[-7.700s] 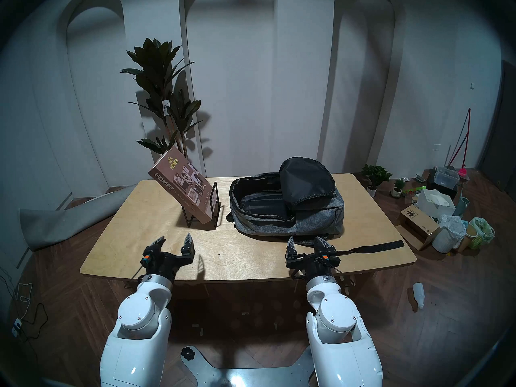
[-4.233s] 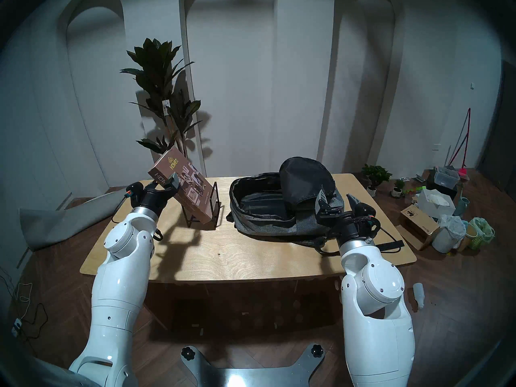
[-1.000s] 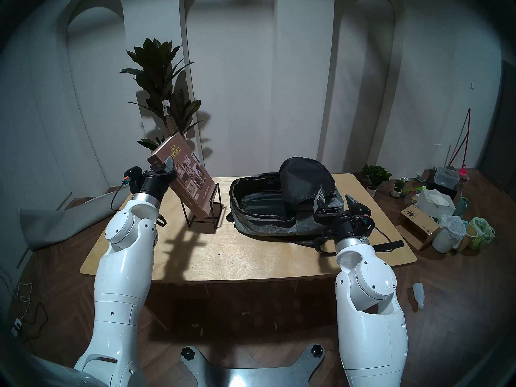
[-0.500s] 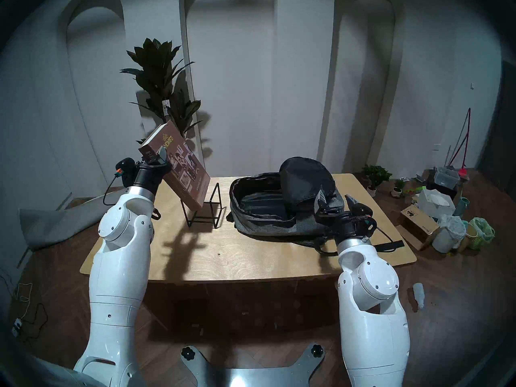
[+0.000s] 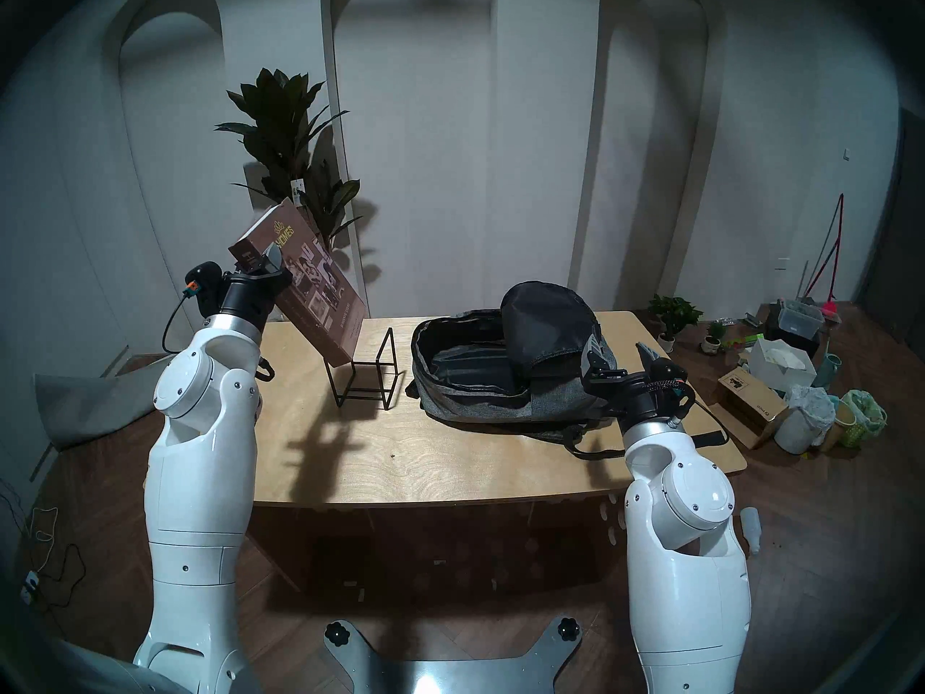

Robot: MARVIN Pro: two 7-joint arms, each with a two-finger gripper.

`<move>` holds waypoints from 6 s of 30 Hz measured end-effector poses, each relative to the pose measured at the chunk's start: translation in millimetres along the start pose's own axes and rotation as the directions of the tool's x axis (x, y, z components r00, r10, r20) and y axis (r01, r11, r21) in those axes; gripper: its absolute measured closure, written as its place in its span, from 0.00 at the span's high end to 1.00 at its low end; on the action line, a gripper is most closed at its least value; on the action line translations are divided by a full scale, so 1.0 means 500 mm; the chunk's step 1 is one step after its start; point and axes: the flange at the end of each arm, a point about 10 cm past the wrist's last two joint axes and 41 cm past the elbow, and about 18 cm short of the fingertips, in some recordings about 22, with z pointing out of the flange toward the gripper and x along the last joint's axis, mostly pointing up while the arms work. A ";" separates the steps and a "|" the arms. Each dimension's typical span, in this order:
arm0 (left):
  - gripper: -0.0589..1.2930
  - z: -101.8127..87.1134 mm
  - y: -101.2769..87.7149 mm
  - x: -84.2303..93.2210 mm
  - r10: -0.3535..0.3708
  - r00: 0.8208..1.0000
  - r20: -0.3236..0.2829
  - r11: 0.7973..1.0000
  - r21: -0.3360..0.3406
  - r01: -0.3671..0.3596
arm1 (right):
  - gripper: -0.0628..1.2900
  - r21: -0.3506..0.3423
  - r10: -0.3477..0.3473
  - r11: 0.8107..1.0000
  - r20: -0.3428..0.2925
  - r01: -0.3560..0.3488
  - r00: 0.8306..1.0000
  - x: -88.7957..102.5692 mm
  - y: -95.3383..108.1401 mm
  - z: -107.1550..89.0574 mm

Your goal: Put the book into the bag and close the bag

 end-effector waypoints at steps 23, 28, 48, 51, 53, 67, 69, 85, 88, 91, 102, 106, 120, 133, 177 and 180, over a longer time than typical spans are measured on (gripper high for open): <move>0.37 0.070 0.179 -0.083 -0.213 0.975 0.060 0.976 -0.033 0.215 | 0.95 -0.164 -0.157 0.973 0.055 0.164 0.986 0.034 0.207 0.018; 0.37 0.090 0.194 -0.143 -0.202 0.977 0.066 0.979 0.025 0.201 | 0.95 -0.182 -0.172 0.966 0.067 0.182 0.983 0.042 0.228 0.018; 0.37 0.126 0.246 -0.266 -0.259 0.964 0.064 0.960 0.125 0.250 | 0.95 -0.210 -0.200 0.953 0.098 0.217 0.975 0.052 0.259 0.051; 0.37 0.123 0.252 -0.268 -0.286 0.957 0.059 0.953 0.127 0.277 | 0.95 -0.208 -0.207 0.952 0.098 0.224 0.973 0.052 0.260 0.058; 0.37 0.117 0.258 -0.272 -0.303 0.951 0.057 0.948 0.125 0.294 | 0.95 -0.203 -0.212 0.952 0.097 0.228 0.972 0.051 0.260 0.063; 0.37 0.056 0.294 -0.330 -0.274 0.959 0.076 0.955 0.136 0.262 | 0.95 -0.178 -0.219 0.958 0.051 0.225 0.974 0.065 0.271 0.070; 0.37 0.050 0.300 -0.335 -0.263 0.962 0.076 0.959 0.132 0.252 | 0.95 -0.185 -0.220 0.957 0.046 0.224 0.975 0.068 0.277 0.067; 0.37 0.017 0.357 -0.385 -0.318 0.939 0.131 0.946 0.109 0.305 | 0.95 -0.211 -0.235 0.948 0.038 0.237 0.971 0.069 0.314 0.044; 0.37 0.014 0.358 -0.394 -0.327 0.935 0.136 0.943 0.115 0.313 | 0.95 -0.213 -0.239 0.947 0.040 0.242 0.970 0.068 0.316 0.040; 0.37 0.012 0.357 -0.403 -0.336 0.931 0.139 0.939 0.124 0.320 | 0.95 -0.212 -0.246 0.945 0.041 0.249 0.968 0.069 0.315 0.037; 0.37 0.008 0.357 -0.432 -0.372 0.917 0.145 0.924 0.155 0.350 | 0.95 -0.212 -0.291 0.932 0.044 0.294 0.956 0.075 0.310 0.028; 0.37 0.002 0.372 -0.450 -0.378 0.912 0.159 0.921 0.160 0.354 | 0.95 -0.214 -0.298 0.930 0.040 0.300 0.954 0.078 0.309 0.029; 0.37 -0.010 0.397 -0.482 -0.414 0.903 0.117 0.897 0.225 0.382 | 0.95 -0.207 -0.336 0.919 0.039 0.337 0.941 0.086 0.318 0.033; 0.35 -0.038 0.429 -0.541 -0.423 0.894 0.148 0.886 0.275 0.374 | 0.95 -0.121 -0.399 0.909 0.018 0.399 0.917 0.091 0.298 0.059; 0.43 -0.054 0.494 -0.580 -0.364 0.893 0.266 0.899 0.351 0.262 | 0.95 -0.122 -0.416 0.905 -0.065 0.407 0.907 0.096 0.282 0.069; 0.63 -0.059 0.493 -0.583 -0.342 0.896 0.282 0.907 0.348 0.236 | 0.95 -0.125 -0.410 0.908 -0.064 0.400 0.910 0.093 0.283 0.065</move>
